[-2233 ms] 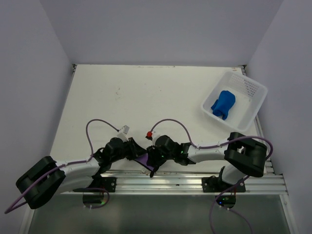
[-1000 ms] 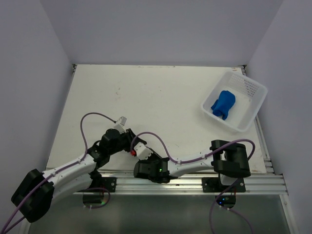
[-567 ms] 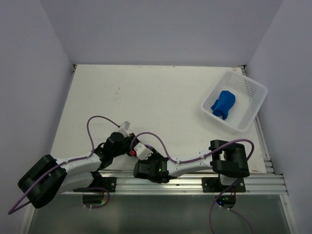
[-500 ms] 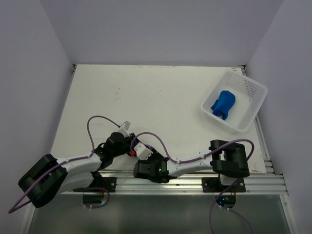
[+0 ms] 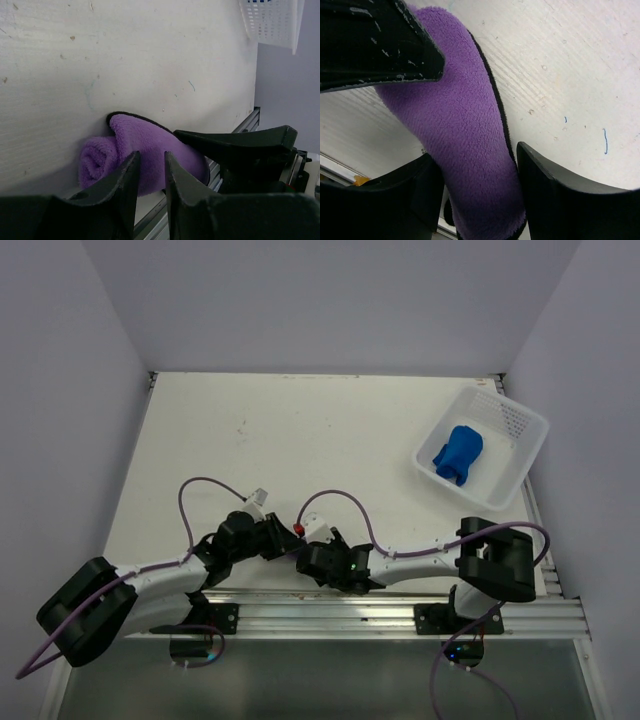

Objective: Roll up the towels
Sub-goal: Place the rolled towel into the container

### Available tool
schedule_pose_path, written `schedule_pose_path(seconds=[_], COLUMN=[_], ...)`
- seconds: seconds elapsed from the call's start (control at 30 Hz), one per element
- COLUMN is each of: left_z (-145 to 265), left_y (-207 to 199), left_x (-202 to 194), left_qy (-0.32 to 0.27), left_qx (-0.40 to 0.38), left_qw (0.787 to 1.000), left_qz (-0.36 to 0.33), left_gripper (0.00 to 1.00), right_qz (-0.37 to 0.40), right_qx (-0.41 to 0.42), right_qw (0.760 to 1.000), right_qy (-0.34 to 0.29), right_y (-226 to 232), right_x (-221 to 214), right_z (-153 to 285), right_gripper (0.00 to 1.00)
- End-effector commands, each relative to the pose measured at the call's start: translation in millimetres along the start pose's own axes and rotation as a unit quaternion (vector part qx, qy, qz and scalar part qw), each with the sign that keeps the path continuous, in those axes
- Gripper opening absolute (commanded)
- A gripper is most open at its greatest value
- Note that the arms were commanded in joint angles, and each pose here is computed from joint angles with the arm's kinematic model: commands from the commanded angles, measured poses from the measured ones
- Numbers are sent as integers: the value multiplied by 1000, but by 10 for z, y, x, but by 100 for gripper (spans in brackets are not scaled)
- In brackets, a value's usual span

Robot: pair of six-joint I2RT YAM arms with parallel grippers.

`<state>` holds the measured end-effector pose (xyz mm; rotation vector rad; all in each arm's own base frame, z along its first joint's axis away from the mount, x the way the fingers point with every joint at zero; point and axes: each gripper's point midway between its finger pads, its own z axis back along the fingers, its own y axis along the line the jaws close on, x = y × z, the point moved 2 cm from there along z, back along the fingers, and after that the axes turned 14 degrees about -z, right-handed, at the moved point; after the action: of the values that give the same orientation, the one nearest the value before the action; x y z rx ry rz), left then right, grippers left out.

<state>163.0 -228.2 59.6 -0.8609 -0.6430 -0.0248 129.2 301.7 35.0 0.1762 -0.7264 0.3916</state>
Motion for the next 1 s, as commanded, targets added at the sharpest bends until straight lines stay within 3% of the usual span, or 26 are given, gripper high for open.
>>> schedule_pose_path(seconds=[0.0, 0.3, 0.47, 0.8, 0.97], left_z=[23, 22, 7, 39, 177], left_y=[58, 86, 31, -19, 23], left_x=[-58, -77, -7, 667, 1083], left_qy=[2, 4, -1, -45, -75], left_qx=[7, 12, 4, 20, 48], left_qw=[1000, 1000, 1000, 997, 993], left_qz=[-2, -3, -17, -52, -78], left_gripper=[30, 30, 31, 31, 32], right_qz=[-39, -28, -19, -16, -12], right_qx=[41, 55, 61, 81, 69], right_qw=[998, 998, 998, 996, 997], right_qy=[6, 19, 23, 22, 10], right_y=[112, 170, 178, 144, 69], right_x=[-17, -86, -129, -115, -48], right_z=[11, -1, 34, 157, 223], right_gripper=[60, 49, 36, 4, 0])
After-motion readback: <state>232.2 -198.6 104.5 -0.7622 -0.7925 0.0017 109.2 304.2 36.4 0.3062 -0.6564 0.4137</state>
